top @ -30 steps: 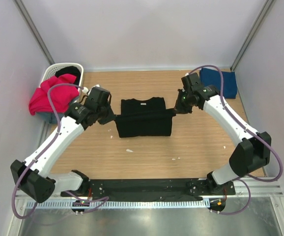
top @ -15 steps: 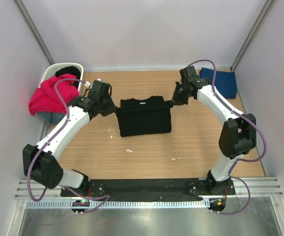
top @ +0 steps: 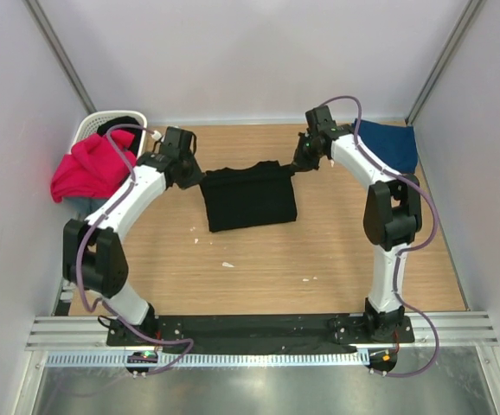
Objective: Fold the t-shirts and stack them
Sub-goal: Fold the tshirt
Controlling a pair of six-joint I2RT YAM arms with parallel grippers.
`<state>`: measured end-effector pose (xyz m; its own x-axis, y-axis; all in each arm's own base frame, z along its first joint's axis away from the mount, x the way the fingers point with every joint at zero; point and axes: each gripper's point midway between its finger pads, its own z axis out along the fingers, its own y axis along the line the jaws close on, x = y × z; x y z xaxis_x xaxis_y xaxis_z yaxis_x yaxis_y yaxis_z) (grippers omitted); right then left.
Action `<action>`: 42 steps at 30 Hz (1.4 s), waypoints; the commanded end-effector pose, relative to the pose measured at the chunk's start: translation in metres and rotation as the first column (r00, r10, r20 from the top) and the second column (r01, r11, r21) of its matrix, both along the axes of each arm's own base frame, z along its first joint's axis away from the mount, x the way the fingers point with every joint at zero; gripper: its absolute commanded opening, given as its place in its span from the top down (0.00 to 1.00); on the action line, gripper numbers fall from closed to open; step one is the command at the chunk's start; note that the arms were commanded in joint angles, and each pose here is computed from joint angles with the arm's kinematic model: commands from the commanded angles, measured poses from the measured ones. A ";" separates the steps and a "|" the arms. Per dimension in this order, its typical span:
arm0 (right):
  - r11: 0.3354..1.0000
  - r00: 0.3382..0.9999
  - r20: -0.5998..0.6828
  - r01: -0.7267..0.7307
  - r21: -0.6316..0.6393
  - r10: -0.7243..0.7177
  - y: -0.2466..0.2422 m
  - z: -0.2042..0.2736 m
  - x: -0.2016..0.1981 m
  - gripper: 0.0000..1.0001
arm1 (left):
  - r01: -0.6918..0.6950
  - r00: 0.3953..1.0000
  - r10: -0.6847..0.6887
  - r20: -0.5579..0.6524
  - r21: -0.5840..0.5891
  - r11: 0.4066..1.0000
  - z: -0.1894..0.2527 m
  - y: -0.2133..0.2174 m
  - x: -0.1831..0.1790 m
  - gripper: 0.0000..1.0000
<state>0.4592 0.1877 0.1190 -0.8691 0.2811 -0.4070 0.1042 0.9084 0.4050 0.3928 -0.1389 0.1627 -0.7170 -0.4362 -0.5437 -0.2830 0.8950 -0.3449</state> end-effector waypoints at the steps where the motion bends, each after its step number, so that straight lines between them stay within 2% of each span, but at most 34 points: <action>1: 0.991 0.992 0.089 0.098 -0.090 -0.090 -0.042 0.006 0.041 0.99 | -0.057 0.998 0.053 0.039 0.093 0.994 -0.001 0.034 0.029 1.00; 3: 0.991 0.990 0.100 0.103 -0.088 -0.094 -0.042 0.003 0.056 0.99 | -0.058 0.996 0.052 0.068 0.093 0.994 0.001 0.033 0.046 1.00; 5: 0.992 0.989 0.122 0.098 -0.076 -0.088 -0.039 0.009 0.070 0.99 | -0.055 0.998 0.050 0.045 0.109 0.993 -0.011 0.033 0.058 1.00; 6: 0.992 0.991 0.104 0.098 -0.080 -0.089 -0.039 -0.003 0.076 0.99 | -0.062 0.997 0.057 0.047 0.115 0.991 -0.013 0.036 0.065 1.00; 7: 0.993 0.989 0.126 0.092 -0.068 -0.083 -0.037 0.004 0.085 0.94 | -0.066 0.997 0.061 0.045 0.118 0.991 -0.018 0.037 0.075 1.00; 8: 0.994 0.988 0.131 0.090 -0.066 -0.081 -0.036 0.002 0.090 0.80 | -0.049 0.998 0.044 0.046 0.120 0.992 -0.020 0.036 0.080 1.00; 9: 0.993 0.987 0.136 0.094 -0.066 -0.084 -0.037 0.001 0.095 0.61 | -0.033 0.997 0.025 0.067 0.121 0.992 -0.020 0.036 0.091 0.90; 10: 0.993 0.987 0.138 0.094 -0.064 -0.085 -0.037 -0.007 0.101 0.50 | -0.029 0.996 0.018 0.089 0.120 0.992 -0.013 0.036 0.103 0.81; 11: 0.994 0.983 0.164 0.098 -0.055 -0.088 -0.037 -0.001 0.109 0.41 | -0.016 0.997 0.007 0.074 0.122 0.992 -0.024 0.035 0.111 0.47; 12: 0.994 0.980 0.178 0.097 -0.043 -0.088 -0.039 0.002 0.115 0.36 | -0.005 0.996 -0.007 0.088 0.143 0.990 -0.022 0.040 0.119 0.36; 14: 0.997 0.966 0.246 0.070 0.028 -0.075 -0.030 0.031 0.131 0.22 | -0.012 0.991 -0.007 0.133 0.137 0.990 -0.006 0.043 0.140 0.25; 17: 0.997 0.934 0.355 0.006 0.083 -0.035 -0.022 0.086 0.136 0.20 | 0.019 0.984 -0.039 0.174 0.112 0.994 0.031 0.042 0.144 0.19; 19: 0.995 0.930 0.366 -0.018 0.098 -0.020 -0.019 0.092 0.126 0.20 | 0.057 0.979 -0.069 0.193 0.070 0.996 0.049 0.033 0.133 0.18; 20: 0.992 0.920 0.391 -0.039 0.121 -0.011 -0.016 0.111 0.116 0.19 | 0.075 0.979 -0.082 0.186 0.046 0.996 0.041 0.027 0.126 0.17; 21: 0.989 0.906 0.423 -0.053 0.137 -0.010 -0.012 0.118 0.114 0.18 | 0.125 0.967 -0.117 0.228 -0.022 0.992 0.061 0.012 0.114 0.17; 22: 0.989 0.930 0.367 -0.056 0.134 0.003 -0.008 0.088 0.101 0.19 | 0.142 0.964 -0.129 0.231 -0.041 0.989 0.060 0.005 0.108 0.16; 24: 0.990 0.926 0.378 -0.074 0.123 0.022 -0.004 0.084 0.089 0.18 | 0.151 0.973 -0.135 0.188 -0.072 0.986 0.044 -0.005 0.088 0.16; 28: 0.990 0.950 0.294 -0.130 0.062 0.106 0.006 0.035 0.071 0.20 | 0.120 0.989 -0.108 0.100 -0.116 0.986 0.004 -0.011 0.061 0.17; 33: 0.974 0.938 0.276 -0.225 0.031 0.208 0.024 0.009 0.064 0.23 | 0.078 0.994 -0.071 0.088 -0.076 0.994 -0.019 0.000 0.056 0.19; 37: 0.974 0.941 0.253 -0.224 -0.035 0.226 0.023 -0.012 0.059 0.23 | 0.079 0.996 -0.077 0.041 -0.052 0.995 -0.045 0.003 0.065 0.27; 40: 0.972 0.947 0.223 -0.233 -0.026 0.233 0.024 -0.027 0.051 0.29 | 0.085 0.995 -0.083 0.047 -0.039 0.996 -0.062 0.004 0.077 0.42; 42: 0.974 0.954 0.200 -0.228 0.002 0.223 0.028 -0.033 0.046 0.36 | 0.093 0.993 -0.090 0.073 -0.039 0.995 -0.068 0.003 0.089 0.48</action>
